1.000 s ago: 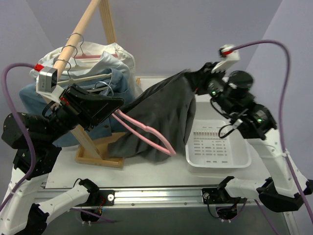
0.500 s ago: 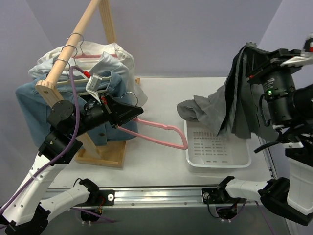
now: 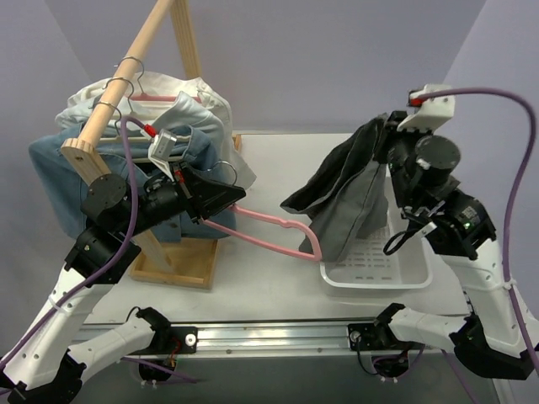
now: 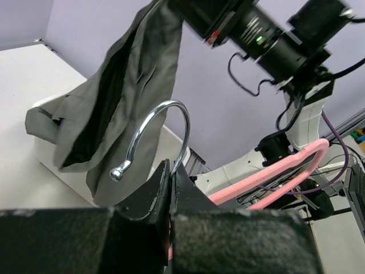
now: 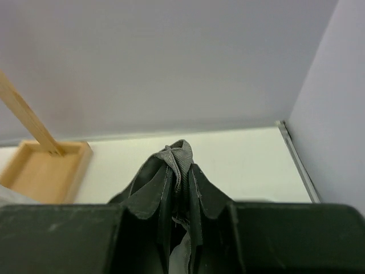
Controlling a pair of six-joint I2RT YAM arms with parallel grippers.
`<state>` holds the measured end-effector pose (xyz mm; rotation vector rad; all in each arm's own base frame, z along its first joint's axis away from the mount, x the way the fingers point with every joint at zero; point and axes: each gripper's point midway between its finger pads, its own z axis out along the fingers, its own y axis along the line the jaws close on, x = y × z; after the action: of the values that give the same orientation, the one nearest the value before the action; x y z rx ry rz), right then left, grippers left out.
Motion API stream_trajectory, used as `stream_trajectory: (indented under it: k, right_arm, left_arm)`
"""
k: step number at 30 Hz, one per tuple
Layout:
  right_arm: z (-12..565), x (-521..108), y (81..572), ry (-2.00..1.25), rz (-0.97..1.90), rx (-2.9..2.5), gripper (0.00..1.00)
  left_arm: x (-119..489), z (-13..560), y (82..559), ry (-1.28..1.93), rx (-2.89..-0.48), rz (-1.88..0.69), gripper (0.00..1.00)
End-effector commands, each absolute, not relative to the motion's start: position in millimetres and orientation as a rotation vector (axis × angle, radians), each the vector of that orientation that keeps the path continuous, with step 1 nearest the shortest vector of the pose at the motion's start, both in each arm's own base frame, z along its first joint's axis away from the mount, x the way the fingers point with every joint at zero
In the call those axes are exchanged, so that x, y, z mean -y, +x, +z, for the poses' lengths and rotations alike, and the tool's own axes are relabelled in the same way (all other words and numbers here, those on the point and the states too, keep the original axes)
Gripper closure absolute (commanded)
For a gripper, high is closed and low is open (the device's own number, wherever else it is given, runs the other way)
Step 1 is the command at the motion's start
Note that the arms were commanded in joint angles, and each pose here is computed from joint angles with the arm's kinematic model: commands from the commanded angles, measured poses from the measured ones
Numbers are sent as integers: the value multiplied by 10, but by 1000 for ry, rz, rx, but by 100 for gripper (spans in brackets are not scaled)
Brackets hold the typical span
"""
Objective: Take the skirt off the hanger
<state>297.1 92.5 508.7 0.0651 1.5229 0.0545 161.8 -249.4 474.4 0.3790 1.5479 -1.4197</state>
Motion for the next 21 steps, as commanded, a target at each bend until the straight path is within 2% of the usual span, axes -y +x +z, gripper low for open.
stream_trajectory:
  k: [1,3,8,17,21]
  right_arm:
    - [4780,-605,2915,295,2,-1502,100]
    - [4386,-429,2915,378,-103,-1550,100]
    - [3879,-50,2750,555,-242,-1601,100]
    - [2780,-273,2773,503,-286,-1961,100]
    - [2688,-60,2595,677,-352,-1942,100]
  left_arm:
    - [2476,4761,1586,419,-1524,-1403,98]
    - [2475,4725,1593,421,-1541,-1393,98]
    - [2490,4640,1612,429,-1569,-1381,98]
    - [2531,4367,1774,436,-1673,-1299,98]
    - [2497,4346,1813,441,-1687,-1247,98]
